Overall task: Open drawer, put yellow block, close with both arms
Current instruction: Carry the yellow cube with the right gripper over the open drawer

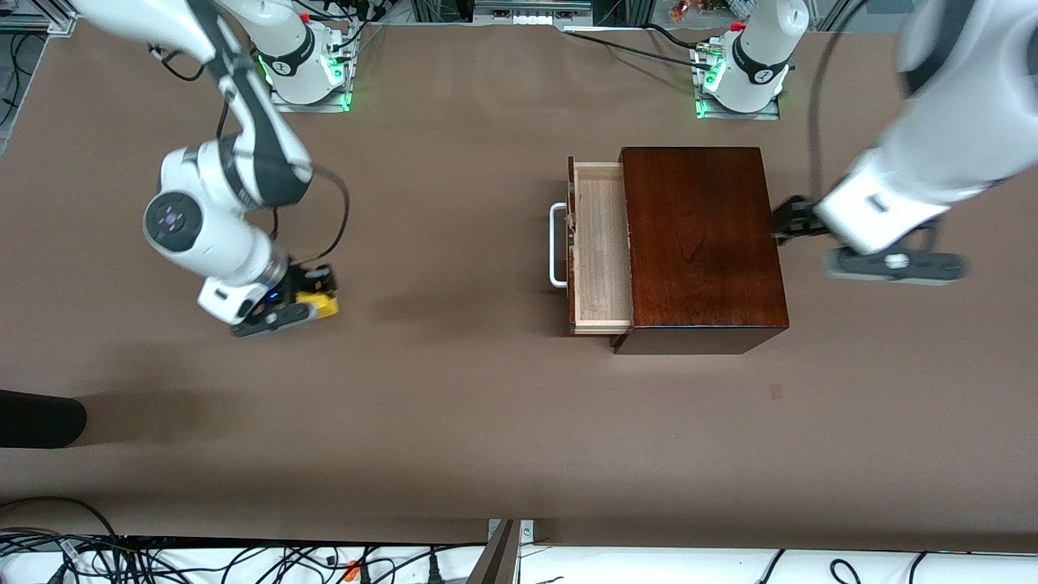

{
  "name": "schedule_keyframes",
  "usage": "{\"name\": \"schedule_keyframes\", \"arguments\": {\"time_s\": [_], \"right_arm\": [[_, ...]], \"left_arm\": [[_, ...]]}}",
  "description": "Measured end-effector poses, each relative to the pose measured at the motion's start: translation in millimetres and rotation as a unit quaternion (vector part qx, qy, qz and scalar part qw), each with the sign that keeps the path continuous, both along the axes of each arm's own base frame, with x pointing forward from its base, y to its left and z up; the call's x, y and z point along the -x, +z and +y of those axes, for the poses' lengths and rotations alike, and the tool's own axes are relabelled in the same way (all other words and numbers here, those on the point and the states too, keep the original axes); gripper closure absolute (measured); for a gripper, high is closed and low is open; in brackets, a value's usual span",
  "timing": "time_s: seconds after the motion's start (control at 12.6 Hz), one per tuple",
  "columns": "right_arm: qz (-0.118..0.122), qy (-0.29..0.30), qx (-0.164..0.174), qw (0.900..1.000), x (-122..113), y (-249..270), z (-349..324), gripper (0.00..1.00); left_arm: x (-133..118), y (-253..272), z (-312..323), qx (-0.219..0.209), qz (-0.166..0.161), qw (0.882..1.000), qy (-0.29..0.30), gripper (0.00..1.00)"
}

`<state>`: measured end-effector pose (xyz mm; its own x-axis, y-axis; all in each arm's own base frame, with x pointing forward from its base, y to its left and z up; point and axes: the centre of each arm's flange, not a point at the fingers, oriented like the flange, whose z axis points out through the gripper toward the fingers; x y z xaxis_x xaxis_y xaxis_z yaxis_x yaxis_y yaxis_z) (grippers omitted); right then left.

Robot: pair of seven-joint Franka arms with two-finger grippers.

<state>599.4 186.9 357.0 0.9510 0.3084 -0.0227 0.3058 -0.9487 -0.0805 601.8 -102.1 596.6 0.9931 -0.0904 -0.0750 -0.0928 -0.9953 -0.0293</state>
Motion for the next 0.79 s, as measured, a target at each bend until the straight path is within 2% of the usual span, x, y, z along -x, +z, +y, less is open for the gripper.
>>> {"name": "schedule_keyframes", "arguments": {"time_s": [0.16, 0.32, 0.55, 0.79], "right_arm": [[-0.007, 0.025, -0.013, 1.0, 8.9, 54.5, 58.9, 0.45], [-0.021, 0.056, -0.023, 0.998, 30.6, 88.3, 127.5, 0.45], [-0.045, 0.118, -0.008, 0.992, 91.3, 96.9, 242.6, 0.45], [-0.076, 0.198, 0.01, 0.977, 152.1, 89.2, 337.8, 0.45]], "left_arm": [[16.0, 12.8, 50.1, 0.011, -0.019, 1.0, -0.007, 0.0], [33.9, 22.9, 82.2, 0.016, -0.03, 0.999, 0.002, 0.0], [50.3, 35.6, 92.2, 0.017, -0.027, 0.999, 0.007, 0.0], [53.4, 38.8, 89.3, 0.017, -0.016, 1.0, 0.008, 0.0]]}}
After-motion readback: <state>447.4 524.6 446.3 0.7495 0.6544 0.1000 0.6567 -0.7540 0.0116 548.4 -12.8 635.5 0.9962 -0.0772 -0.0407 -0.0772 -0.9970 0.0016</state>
